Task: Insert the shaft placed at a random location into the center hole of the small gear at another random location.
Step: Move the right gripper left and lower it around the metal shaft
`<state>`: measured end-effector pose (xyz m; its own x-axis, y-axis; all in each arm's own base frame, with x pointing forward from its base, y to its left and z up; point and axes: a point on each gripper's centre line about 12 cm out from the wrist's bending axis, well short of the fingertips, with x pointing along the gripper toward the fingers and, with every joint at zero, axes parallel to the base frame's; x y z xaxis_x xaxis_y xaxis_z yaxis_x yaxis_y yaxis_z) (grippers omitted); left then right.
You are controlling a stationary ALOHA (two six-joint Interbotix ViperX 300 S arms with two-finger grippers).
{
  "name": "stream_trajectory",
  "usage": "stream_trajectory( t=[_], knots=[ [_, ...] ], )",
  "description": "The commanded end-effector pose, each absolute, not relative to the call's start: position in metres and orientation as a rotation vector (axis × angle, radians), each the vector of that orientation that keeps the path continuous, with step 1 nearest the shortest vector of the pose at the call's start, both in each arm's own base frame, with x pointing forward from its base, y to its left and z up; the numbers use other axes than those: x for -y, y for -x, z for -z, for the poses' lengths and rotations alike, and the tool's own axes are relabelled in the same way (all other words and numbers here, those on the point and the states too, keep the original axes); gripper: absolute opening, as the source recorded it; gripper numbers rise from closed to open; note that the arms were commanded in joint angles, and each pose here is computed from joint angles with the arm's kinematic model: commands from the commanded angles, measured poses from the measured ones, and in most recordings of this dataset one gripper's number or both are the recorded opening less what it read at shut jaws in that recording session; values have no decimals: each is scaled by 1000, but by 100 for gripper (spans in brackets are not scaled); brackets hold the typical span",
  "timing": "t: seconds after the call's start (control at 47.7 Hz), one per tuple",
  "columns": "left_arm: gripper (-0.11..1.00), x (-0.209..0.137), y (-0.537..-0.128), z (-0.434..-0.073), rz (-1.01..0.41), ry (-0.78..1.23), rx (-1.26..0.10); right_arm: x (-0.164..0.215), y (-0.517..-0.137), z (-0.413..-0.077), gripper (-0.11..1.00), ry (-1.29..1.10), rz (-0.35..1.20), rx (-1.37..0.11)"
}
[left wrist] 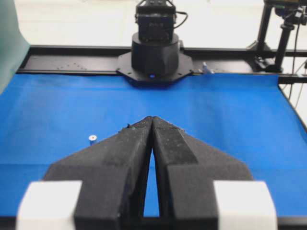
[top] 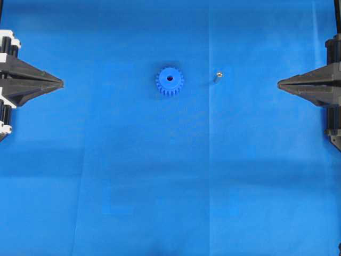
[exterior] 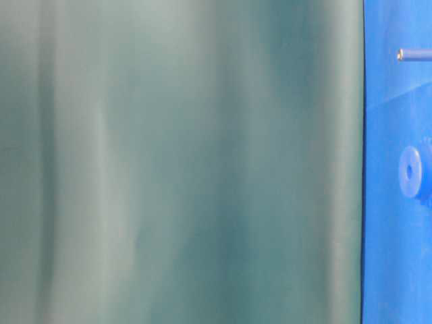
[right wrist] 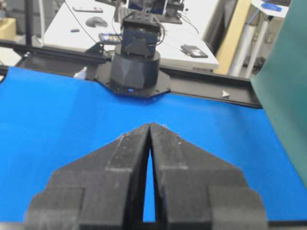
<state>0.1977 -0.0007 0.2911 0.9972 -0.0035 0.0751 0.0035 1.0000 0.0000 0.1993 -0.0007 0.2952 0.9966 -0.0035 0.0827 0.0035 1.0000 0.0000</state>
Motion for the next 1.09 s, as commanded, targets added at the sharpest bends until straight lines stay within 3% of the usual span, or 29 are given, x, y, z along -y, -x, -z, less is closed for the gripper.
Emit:
stream_trajectory(
  t=[0.0,0.105,0.461,0.524,0.608,0.776,0.838,0.964,1.069],
  knots=[
    [0,1,-199,-299,4,3,100,2,-201,-304,0,5,10,104],
    [0,1,-199,-299,4,6,98,5,-204,-303,-5,4,27,92],
    [0,1,-199,-298,5,5,97,34,-226,-268,-3,-13,151,-19],
    [0,1,-199,-298,5,6,97,36,-232,-258,3,-23,159,-57],
    [0,1,-199,-298,5,6,97,40,-240,-244,18,-41,173,-106],
    [0,1,-199,-297,4,6,95,50,-256,-212,68,-93,221,-171],
    [0,1,-198,-297,4,6,94,53,-262,-201,82,-102,237,-185],
    [0,1,-198,-296,4,6,92,59,-273,-175,71,-120,269,-220],
    [0,1,-198,-296,4,5,92,63,-279,-156,71,-137,298,-256]
  ],
)
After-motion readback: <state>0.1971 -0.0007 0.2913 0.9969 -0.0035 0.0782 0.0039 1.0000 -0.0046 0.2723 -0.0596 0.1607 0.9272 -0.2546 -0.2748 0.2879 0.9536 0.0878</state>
